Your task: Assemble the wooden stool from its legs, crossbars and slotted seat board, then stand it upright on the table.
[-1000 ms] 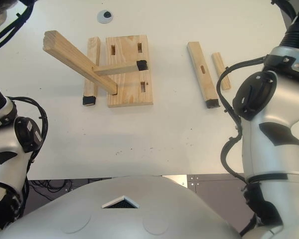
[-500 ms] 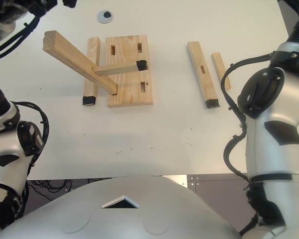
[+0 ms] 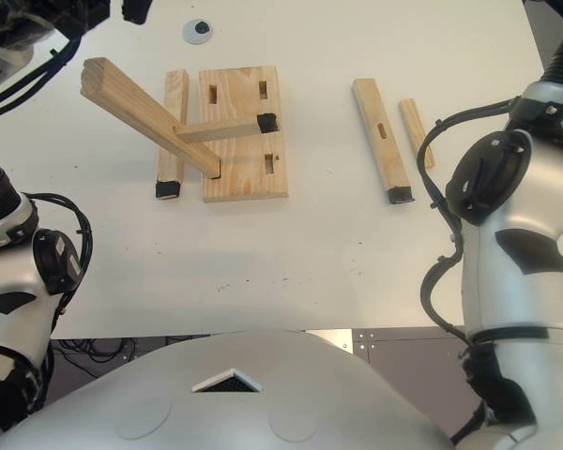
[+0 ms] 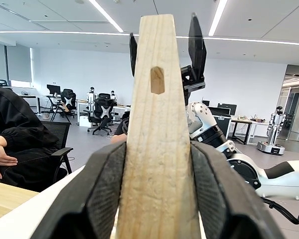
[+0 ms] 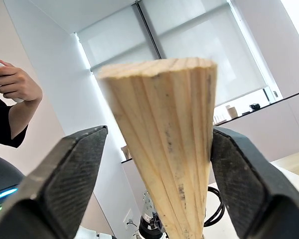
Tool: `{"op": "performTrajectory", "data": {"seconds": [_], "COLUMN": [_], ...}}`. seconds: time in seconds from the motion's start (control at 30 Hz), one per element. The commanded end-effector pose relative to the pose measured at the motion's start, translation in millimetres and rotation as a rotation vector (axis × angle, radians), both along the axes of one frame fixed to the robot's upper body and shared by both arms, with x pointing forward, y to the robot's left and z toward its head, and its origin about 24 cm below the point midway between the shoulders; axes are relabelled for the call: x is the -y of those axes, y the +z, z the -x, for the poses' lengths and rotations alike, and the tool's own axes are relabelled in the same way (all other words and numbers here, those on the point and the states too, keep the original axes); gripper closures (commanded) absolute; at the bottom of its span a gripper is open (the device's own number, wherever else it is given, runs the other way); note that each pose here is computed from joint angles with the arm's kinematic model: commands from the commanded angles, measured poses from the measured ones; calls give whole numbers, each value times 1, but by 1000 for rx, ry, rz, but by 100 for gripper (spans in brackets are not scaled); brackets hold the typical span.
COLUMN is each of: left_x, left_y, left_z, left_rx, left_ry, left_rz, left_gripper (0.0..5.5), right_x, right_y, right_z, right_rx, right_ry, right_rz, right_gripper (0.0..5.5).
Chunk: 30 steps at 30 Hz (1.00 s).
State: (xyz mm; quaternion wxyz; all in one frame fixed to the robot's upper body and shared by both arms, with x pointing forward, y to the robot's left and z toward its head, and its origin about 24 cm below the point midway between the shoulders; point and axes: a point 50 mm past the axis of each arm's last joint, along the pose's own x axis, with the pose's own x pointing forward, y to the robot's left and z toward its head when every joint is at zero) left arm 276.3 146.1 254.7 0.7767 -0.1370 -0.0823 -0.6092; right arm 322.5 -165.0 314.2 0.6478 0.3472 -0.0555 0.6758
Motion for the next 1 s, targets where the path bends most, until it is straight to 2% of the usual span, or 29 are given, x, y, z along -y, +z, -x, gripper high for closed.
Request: {"op": "performTrajectory", "data": {"seconds": [0.03,0.2,0.4,0.43,0.53,0.73,0.87,1.0], "left_x": [-2,-3,-5,-6,-10,-36,-40,-43], "left_y": [-2,-3,-2,-1,2,15,12,9], "left_z": [-1,-1,-5,-6,-10,-25,-31,-35], "left_rx": [-20,-25,-3,3,26,39,20,3], "left_ry": [1,3,40,51,95,265,346,399], "left_rz": [-17,-15,-14,-13,-2,101,115,120], "left_gripper": [351,351,351,315,263,183,164,164], "right_x": [3,1,0,0,4,25,28,23], "right_y": [0,-3,-4,-3,2,5,-18,-69], "right_z": [-1,0,2,1,-6,-16,-22,-26], "right_rx": [-2,-4,17,21,43,142,151,110], "right_ry": [-15,-12,-38,-55,-152,-345,-389,-383], "right_rz": [7,20,28,27,31,122,222,362], "right_gripper": [241,326,327,328,329,332,333,333]}}
